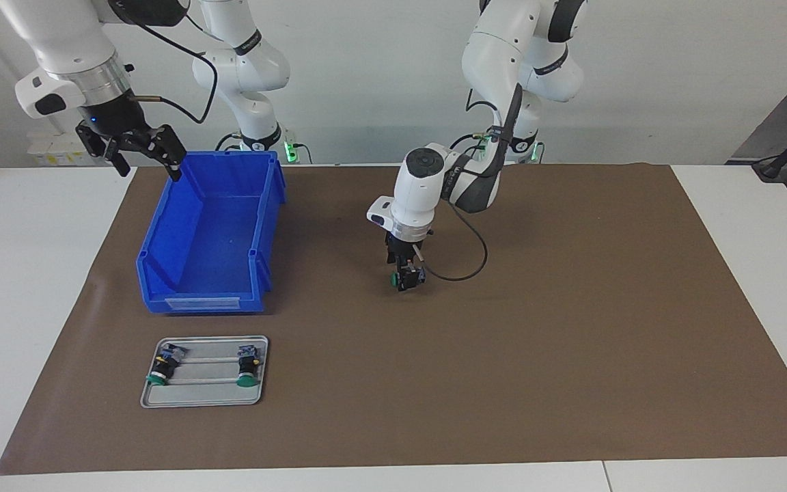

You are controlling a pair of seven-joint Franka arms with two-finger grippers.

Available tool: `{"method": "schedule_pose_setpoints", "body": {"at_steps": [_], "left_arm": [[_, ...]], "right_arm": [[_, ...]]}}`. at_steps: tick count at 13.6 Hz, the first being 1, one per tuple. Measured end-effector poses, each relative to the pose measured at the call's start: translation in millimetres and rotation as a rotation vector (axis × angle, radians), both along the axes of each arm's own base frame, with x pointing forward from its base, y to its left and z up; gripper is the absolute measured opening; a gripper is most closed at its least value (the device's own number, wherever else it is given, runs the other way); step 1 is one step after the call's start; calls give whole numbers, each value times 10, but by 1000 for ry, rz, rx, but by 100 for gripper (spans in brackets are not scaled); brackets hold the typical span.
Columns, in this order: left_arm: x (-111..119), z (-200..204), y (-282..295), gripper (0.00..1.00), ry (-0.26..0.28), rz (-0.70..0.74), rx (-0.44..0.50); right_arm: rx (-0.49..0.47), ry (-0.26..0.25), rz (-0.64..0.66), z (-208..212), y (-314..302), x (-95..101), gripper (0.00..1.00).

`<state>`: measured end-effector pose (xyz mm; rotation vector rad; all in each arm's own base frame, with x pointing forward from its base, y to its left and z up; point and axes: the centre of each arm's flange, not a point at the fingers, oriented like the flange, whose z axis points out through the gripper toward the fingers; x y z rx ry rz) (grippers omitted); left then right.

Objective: Place and press button with both arms
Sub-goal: 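Retract the right gripper to rest while the left gripper moves toward the part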

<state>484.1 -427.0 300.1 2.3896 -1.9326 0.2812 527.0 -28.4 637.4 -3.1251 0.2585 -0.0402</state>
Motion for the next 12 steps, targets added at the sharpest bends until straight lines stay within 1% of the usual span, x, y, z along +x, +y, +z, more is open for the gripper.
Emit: {"method": "schedule_pose_setpoints", "body": {"at_steps": [2, 5, 7, 8, 9, 10, 12], "left_arm": [[-39, -25, -29, 89, -4, -7, -2], [-53, -87, -11, 85, -2, -6, 1], [-58, -132, 2, 85, -3, -4, 1], [-66, -137, 0, 82, -4, -4, -1], [-80, -144, -7, 77, -4, -6, -2], [-84, -153, -3, 77, -5, -5, -3], [-82, -149, -2, 72, -9, -4, -6]], "right_arm": [[0, 1, 4, -1, 20, 0, 100], [0, 8, 13, -30, 65, -4, 100], [0, 14, 41, -56, 210, -5, 100], [-1, 15, 58, -59, 300, -7, 100], [-1, 14, 67, -58, 347, -9, 100], [-1, 14, 66, -57, 342, -10, 100], [-1, 14, 47, -55, 238, -10, 100]]}}
